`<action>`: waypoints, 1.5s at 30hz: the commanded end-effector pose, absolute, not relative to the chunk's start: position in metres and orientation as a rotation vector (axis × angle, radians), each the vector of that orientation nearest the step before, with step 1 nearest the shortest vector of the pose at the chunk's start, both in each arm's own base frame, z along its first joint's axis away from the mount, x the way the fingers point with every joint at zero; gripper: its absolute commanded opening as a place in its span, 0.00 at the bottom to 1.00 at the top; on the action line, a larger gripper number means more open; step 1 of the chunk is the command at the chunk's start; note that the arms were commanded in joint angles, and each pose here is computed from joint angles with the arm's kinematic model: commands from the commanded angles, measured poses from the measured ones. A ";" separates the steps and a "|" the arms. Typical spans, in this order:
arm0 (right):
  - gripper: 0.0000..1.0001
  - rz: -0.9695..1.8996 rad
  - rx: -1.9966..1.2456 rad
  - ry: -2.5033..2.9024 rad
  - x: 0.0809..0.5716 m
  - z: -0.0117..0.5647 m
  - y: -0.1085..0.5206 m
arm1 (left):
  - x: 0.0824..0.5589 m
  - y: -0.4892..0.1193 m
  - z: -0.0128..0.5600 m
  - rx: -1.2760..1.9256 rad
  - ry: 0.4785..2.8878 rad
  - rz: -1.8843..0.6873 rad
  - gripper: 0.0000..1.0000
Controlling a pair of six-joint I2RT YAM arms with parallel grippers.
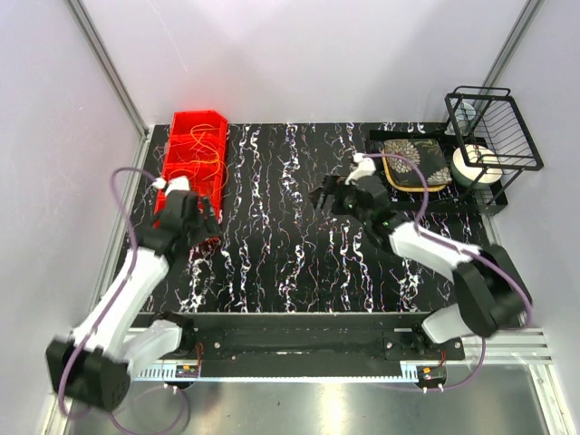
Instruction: Untangle the cables
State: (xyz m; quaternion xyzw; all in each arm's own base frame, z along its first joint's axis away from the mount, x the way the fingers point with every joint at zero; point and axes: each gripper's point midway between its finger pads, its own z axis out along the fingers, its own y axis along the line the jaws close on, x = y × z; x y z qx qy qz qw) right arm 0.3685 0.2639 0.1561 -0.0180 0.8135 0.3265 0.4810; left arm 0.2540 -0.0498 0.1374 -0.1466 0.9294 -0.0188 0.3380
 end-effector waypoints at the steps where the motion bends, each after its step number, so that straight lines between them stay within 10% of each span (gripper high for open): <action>1: 1.00 0.486 0.106 1.835 0.384 0.189 0.200 | 0.287 -0.024 0.191 -0.405 1.899 -0.054 0.79; 8: 1.00 0.336 0.292 1.846 0.381 0.187 0.163 | 0.293 0.011 0.190 -0.178 1.396 0.099 0.74; 30: 1.00 -0.389 0.072 1.595 0.358 0.199 0.030 | 0.369 0.010 0.133 -0.099 1.557 0.130 0.99; 45: 1.00 -0.030 0.183 1.686 0.404 0.106 -0.032 | 0.370 0.008 0.127 -0.084 1.591 0.107 0.99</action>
